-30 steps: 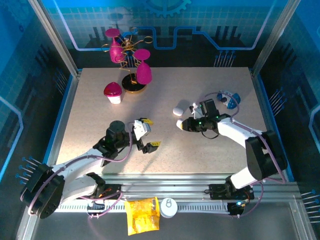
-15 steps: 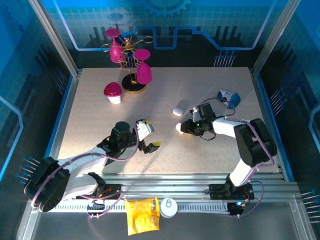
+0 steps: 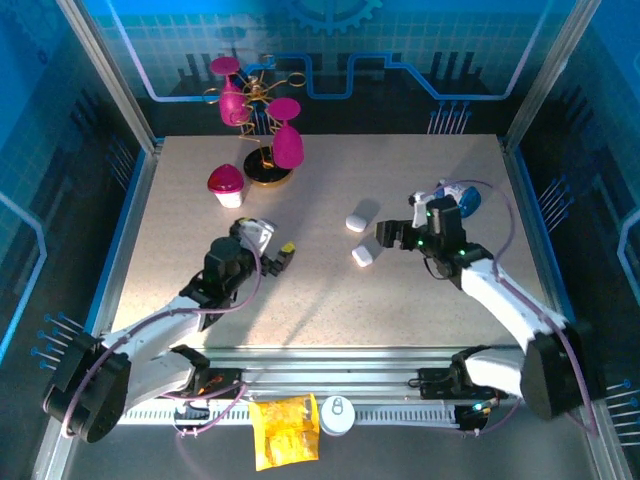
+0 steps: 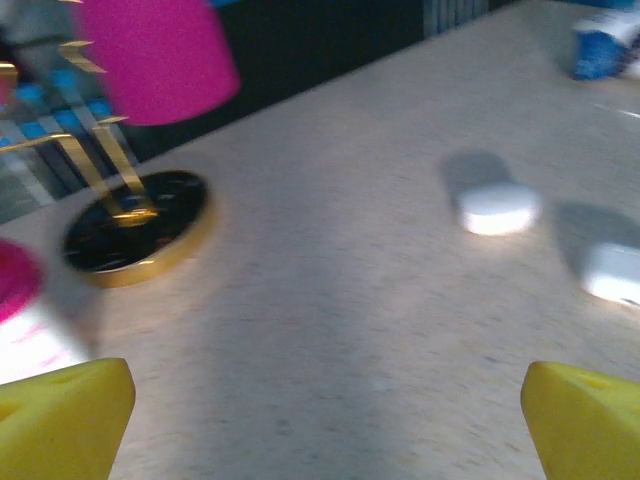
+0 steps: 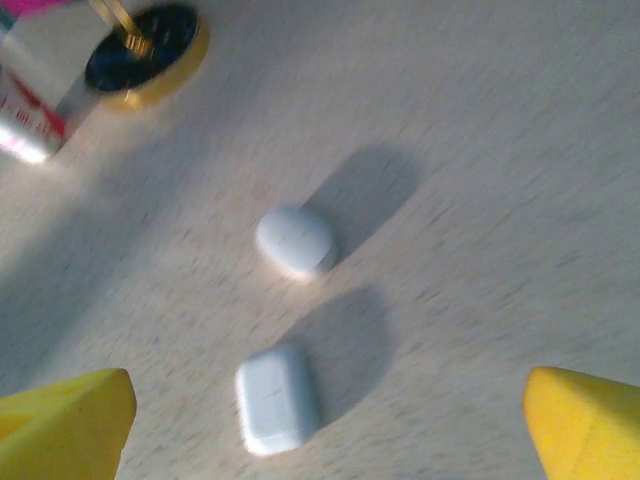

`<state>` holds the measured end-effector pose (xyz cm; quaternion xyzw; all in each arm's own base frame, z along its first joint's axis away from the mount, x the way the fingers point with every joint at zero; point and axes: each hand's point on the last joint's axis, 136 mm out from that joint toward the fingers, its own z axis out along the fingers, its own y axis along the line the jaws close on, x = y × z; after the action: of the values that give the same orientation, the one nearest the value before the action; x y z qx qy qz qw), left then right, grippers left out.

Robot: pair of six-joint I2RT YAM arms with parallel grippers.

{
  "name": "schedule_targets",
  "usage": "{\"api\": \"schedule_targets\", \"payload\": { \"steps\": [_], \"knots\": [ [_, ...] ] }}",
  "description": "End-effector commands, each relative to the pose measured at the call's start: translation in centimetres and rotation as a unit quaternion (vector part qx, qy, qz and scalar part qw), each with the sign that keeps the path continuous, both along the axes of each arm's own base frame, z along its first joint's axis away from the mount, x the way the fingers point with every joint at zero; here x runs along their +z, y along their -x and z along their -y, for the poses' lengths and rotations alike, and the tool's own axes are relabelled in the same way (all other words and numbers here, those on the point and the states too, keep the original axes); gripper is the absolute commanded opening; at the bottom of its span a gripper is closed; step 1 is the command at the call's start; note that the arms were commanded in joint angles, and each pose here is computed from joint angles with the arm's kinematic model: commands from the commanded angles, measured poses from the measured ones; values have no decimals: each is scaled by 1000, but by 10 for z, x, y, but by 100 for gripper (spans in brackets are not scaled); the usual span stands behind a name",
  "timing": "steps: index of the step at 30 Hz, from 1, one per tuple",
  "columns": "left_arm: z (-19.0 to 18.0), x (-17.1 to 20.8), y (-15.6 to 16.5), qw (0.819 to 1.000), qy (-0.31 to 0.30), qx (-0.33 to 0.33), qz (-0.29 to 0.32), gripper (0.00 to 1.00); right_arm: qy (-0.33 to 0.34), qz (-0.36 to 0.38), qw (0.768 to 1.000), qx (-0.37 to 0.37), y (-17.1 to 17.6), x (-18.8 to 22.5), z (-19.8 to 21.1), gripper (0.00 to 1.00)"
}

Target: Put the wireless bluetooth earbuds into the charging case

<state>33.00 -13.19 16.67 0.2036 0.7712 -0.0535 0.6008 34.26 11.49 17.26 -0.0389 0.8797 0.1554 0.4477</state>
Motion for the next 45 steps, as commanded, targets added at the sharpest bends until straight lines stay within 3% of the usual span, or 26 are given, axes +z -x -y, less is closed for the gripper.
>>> {"api": "schedule_targets", "payload": {
  "steps": [1, 7, 13, 20, 22, 26, 45],
  "knots": [
    [-53, -9, -10, 994, 21, 110, 5, 99, 139, 69, 985, -77, 2, 9, 62, 100],
    [-90, -34, -27, 986, 59, 155, -8, 99, 144, 155, 968, -136, -4, 2, 104, 100],
    [-101, -45, -52, 984, 78, 160, -8, 99, 128, 194, 966, -110, -31, -21, 96, 100],
    [-118, -69, -65, 977, 99, 186, -30, 99, 123, 171, 975, -75, -52, -69, 89, 100],
    [-129, -71, -68, 970, 100, 220, -39, 99, 119, 169, 976, -64, -50, -72, 87, 100],
    [-139, -70, -67, 964, 112, 240, -37, 99, 117, 154, 978, -81, -54, -75, 94, 100],
    [-131, -71, -69, 969, 111, 217, -45, 99, 119, 165, 975, -85, -53, -72, 94, 100]
  ]
}}
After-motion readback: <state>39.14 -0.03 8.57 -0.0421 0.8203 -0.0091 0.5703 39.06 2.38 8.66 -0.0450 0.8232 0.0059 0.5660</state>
